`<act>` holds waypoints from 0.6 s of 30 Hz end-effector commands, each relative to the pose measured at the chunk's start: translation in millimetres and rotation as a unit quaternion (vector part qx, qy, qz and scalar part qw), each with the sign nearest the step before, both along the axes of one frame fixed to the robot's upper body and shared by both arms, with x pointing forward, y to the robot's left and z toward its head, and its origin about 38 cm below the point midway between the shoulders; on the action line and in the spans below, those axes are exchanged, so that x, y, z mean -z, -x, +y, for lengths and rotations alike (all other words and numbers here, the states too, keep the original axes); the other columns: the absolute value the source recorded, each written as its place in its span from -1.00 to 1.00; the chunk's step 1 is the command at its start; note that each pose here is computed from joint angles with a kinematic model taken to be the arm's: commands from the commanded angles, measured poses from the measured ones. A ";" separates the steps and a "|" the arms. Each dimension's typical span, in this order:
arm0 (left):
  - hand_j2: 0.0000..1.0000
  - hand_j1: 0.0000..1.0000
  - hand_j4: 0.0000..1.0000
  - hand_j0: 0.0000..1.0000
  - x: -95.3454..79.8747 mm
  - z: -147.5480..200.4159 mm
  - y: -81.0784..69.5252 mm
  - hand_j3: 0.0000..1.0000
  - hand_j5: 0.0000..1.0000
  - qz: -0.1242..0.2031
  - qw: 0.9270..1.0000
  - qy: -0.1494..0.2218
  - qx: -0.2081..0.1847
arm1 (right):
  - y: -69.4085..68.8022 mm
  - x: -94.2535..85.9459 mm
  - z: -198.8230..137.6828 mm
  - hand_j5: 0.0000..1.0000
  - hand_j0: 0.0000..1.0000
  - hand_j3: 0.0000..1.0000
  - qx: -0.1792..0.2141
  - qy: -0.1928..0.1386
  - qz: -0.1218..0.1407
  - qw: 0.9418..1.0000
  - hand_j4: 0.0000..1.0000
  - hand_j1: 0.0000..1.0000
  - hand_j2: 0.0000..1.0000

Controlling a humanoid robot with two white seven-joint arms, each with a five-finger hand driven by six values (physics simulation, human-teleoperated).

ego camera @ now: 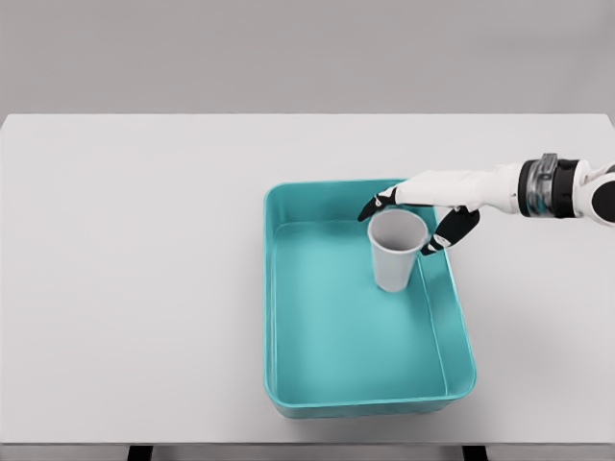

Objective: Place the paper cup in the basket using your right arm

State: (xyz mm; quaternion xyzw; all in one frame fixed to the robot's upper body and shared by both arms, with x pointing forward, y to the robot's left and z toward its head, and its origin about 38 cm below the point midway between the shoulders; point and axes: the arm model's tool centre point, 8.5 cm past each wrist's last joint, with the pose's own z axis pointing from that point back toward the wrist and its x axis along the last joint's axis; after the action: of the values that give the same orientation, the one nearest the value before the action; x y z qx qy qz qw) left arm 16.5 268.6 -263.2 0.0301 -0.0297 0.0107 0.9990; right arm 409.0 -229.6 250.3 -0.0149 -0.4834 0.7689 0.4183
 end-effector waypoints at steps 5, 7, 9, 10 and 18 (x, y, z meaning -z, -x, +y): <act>1.00 1.00 1.00 1.00 0.0 0.0 0.0 1.00 1.00 0.000 1.000 0.000 0.000 | 0.2 0.1 -0.3 0.75 0.75 0.75 0.000 -0.001 0.001 1.000 0.75 0.75 0.75; 1.00 1.00 1.00 1.00 0.0 0.0 0.0 1.00 1.00 0.000 1.000 0.000 0.000 | 0.2 0.1 -0.3 0.75 0.75 0.75 0.000 -0.001 0.001 1.000 0.75 0.75 0.75; 1.00 1.00 1.00 1.00 0.0 0.0 0.0 1.00 1.00 0.000 1.000 0.000 0.000 | 0.0 -0.6 -2.2 0.81 0.81 0.81 0.003 0.000 0.000 1.000 0.81 0.81 0.81; 1.00 1.00 1.00 1.00 0.0 0.0 0.0 1.00 1.00 0.000 1.000 0.000 0.000 | 0.1 -0.7 -3.5 0.86 0.86 0.86 0.004 0.001 0.000 1.000 0.86 0.86 0.86; 1.00 1.00 1.00 1.00 0.0 0.0 0.0 1.00 1.00 0.000 1.000 0.000 0.000 | 0.2 -1.7 -5.1 0.97 0.97 0.97 0.004 0.002 -0.001 1.000 0.97 0.97 0.97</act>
State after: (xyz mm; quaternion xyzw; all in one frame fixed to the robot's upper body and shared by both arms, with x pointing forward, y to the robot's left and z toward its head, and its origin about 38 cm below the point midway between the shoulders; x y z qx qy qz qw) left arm 16.5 268.6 -263.2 0.0301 -0.0297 0.0107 0.9990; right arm 408.8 -234.0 251.5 -0.0187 -0.4819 0.7690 0.4196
